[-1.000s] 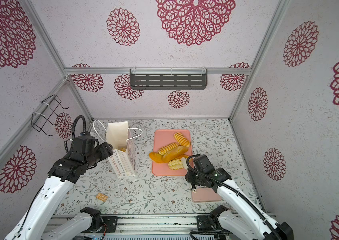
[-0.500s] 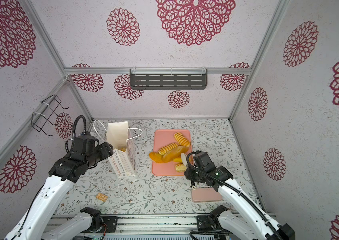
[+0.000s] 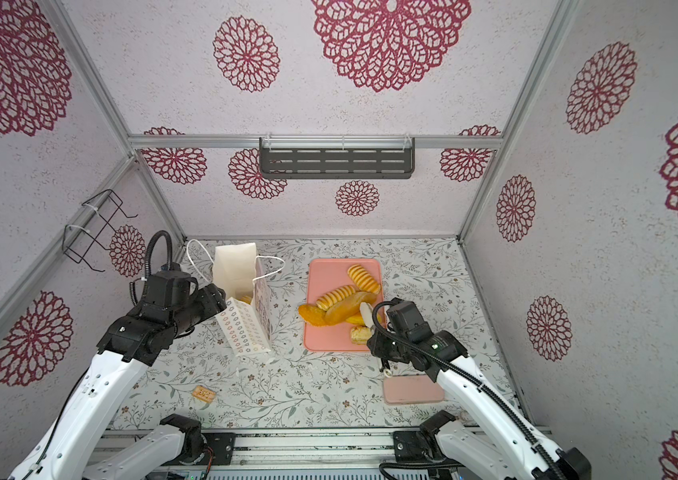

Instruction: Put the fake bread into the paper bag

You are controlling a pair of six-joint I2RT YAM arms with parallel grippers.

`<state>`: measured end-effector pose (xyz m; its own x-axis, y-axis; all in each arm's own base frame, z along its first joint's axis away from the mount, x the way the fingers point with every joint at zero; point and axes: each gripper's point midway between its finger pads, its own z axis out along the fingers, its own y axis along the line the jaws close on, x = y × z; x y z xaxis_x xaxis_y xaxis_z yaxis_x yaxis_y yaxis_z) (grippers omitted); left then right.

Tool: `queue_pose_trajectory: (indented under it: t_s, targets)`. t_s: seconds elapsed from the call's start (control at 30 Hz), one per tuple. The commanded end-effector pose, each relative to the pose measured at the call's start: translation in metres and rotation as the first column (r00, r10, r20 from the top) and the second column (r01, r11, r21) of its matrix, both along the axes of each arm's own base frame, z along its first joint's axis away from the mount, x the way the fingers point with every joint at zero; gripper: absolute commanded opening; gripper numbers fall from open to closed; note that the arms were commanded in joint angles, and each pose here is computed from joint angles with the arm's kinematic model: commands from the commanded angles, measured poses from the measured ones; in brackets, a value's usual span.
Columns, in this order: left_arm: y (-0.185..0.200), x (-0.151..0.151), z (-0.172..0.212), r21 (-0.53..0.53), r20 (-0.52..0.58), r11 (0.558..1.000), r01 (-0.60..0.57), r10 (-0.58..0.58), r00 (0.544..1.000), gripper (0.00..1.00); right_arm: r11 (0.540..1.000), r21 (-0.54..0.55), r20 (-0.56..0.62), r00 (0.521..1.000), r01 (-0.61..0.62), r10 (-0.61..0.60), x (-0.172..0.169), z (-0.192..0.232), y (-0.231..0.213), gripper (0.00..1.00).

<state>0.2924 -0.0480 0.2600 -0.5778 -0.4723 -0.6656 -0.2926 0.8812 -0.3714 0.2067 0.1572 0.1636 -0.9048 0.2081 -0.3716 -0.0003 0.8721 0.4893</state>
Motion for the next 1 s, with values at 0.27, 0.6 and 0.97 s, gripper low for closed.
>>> queue_pose_trajectory:
  t_s: [0.27, 0.6, 0.97]
  targets:
    - [-0.003, 0.002, 0.009, -0.024, 0.029, 1.000, -0.001, 0.002, 1.000, 0.74, 1.000, 0.004, 0.081, 0.997, 0.003, -0.004, 0.011, 0.023, -0.001, 0.00]
    - [-0.004, 0.003, 0.008, -0.024, 0.023, 1.000, 0.006, -0.005, 1.000, 0.74, 0.999, -0.036, 0.097, 0.995, -0.002, 0.006, 0.011, 0.029, -0.008, 0.00]
    - [-0.004, 0.002, 0.007, -0.021, 0.018, 1.000, 0.010, -0.010, 1.000, 0.75, 0.999, -0.021, 0.072, 0.996, -0.046, 0.048, 0.017, 0.029, 0.004, 0.00]
